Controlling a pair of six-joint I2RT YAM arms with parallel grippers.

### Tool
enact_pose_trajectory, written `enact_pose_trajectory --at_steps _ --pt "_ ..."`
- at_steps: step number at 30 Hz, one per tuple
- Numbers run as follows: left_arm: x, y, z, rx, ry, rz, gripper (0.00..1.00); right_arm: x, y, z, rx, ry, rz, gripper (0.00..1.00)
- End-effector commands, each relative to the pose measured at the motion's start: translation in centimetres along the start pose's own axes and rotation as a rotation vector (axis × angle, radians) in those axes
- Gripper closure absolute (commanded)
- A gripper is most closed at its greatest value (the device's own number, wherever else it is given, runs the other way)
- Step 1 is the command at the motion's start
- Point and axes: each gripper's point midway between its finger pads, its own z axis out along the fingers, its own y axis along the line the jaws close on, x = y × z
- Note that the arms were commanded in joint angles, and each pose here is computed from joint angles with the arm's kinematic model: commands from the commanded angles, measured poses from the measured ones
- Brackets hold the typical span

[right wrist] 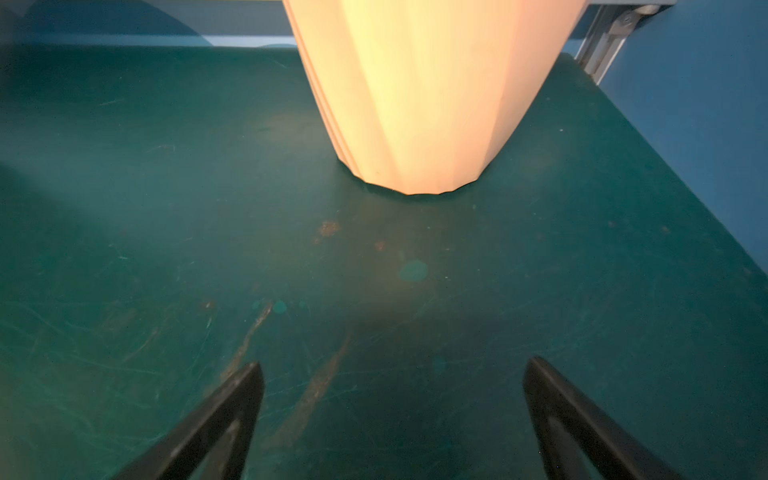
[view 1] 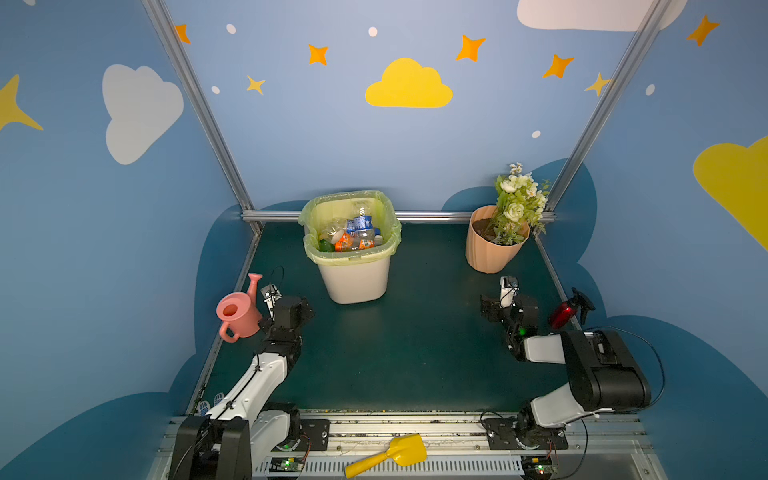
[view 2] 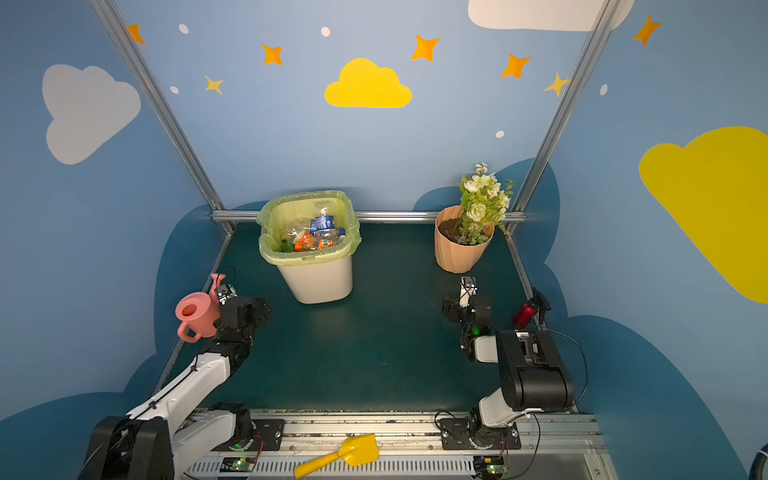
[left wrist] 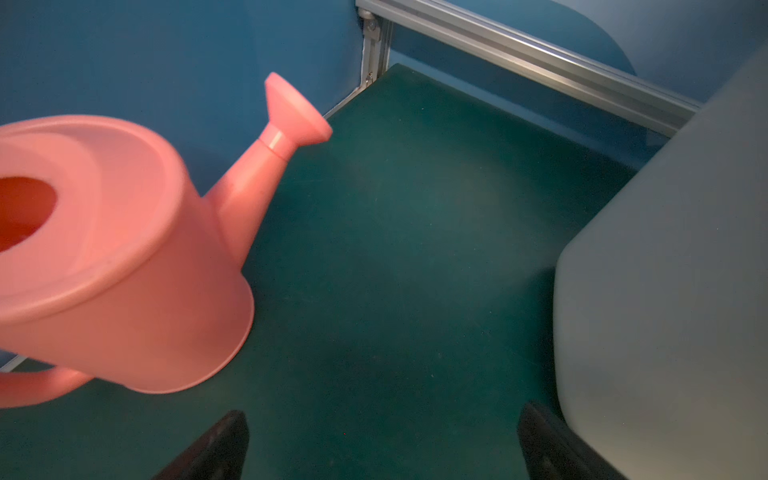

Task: Throw the plastic bottles in the bin

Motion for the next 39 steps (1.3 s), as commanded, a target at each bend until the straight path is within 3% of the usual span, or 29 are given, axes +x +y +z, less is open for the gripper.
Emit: enact_pose_trajectory --at_steps 1,9,12,15,23,25,29,39 --pt "-1.3 -0.1 0.6 -0.032 -0.102 0.015 0.0 -2.4 0.1 0.2 -0.028 -0.064 0.011 0.03" --pt "-2.4 -2.2 2.9 -0.016 -0.208 0.168 0.0 -2.4 -0.2 0.3 -0.02 -0.052 0.021 0.03" --pt "-1.9 -1.8 4.2 -0.054 -0.217 0.135 0.0 -2.4 -0.2 0.3 -0.02 -0.052 0.02 0.03" --pt "-1.1 -3.8 4.6 0.028 -0.164 0.227 0.0 -2.5 -0.2 0.3 -0.021 -0.054 0.02 0.03" --pt "0.2 -3.7 4.8 0.117 -0.152 0.202 0.0 -2.4 -0.2 0.3 -0.021 -0.053 0.02 0.03" --pt "0.1 -4.1 5.2 0.129 -0.213 0.182 0.0 -2.5 -0.2 0.2 -0.021 -0.055 0.02 0.03" --pt "0.4 -4.3 5.9 0.132 -0.09 0.215 0.0 -2.5 -0.2 0.3 -0.02 -0.053 0.02 0.03" --pt "0.3 -3.9 6.3 0.135 -0.084 0.187 0.0 -2.5 -0.2 0.3 -0.023 -0.051 0.021 0.03"
